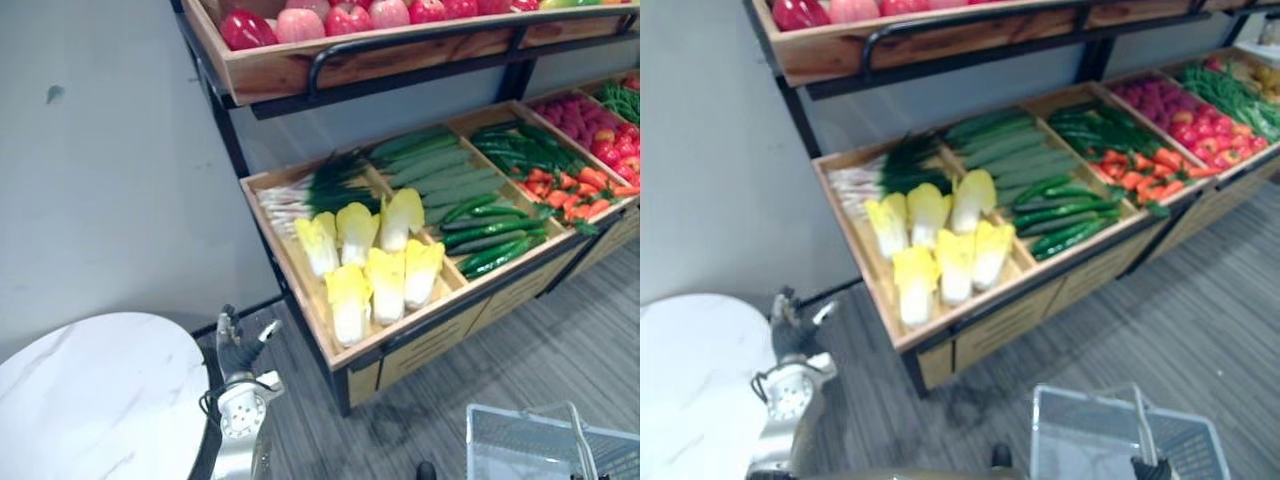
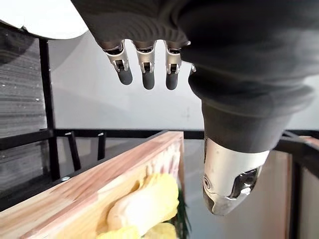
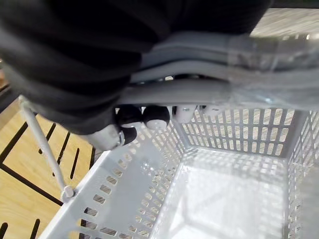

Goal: Pick vegetable in the basket

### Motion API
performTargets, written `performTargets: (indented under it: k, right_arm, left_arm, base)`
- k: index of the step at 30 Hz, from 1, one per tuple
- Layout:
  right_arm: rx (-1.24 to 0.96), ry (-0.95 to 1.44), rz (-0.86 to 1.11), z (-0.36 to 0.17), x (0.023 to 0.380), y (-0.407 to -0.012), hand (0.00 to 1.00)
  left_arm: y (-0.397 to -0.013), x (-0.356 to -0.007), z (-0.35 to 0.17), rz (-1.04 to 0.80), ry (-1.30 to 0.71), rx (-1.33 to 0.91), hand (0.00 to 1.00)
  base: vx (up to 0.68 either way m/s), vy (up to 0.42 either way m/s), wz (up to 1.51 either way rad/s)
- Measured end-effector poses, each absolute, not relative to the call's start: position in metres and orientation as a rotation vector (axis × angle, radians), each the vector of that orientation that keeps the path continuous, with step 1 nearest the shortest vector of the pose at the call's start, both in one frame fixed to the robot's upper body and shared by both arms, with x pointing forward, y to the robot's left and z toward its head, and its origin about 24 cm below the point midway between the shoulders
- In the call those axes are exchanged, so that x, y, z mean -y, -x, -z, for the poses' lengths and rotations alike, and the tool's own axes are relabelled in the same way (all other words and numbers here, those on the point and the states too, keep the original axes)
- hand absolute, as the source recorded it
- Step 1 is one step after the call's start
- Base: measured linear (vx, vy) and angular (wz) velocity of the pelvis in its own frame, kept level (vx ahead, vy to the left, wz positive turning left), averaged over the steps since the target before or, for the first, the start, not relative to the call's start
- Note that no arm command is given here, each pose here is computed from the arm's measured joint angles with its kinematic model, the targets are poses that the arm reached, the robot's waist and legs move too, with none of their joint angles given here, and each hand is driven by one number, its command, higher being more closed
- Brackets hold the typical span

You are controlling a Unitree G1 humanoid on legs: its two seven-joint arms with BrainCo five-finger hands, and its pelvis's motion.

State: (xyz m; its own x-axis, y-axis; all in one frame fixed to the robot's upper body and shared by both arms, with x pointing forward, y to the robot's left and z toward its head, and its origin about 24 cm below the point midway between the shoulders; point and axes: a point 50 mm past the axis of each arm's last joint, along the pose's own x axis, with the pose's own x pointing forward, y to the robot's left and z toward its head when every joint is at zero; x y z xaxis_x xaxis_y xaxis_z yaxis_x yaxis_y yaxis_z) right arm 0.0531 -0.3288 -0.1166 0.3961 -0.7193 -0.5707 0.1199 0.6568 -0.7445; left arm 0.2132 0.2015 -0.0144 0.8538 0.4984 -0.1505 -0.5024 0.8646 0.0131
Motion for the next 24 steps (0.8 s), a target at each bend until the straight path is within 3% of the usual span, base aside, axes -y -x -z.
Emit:
performTargets:
  k: [15, 24]
  right_arm:
    - [-0.977, 0.703, 0.534, 0.115, 0.322, -0.075, 1.0]
    - [-0.976, 0.703, 0.537, 0.115, 0.322, -0.076, 1.0]
  left_arm:
    - [-0.226, -0.201, 0.025, -0.586, -0.031, -0.212, 0.0]
    - [-0.241, -0.174, 0.014, -0.465, -0.067, -0.158, 0.0]
  base:
    - [0.0, -0.012, -0.18]
    - [0.0, -0.002, -0.01]
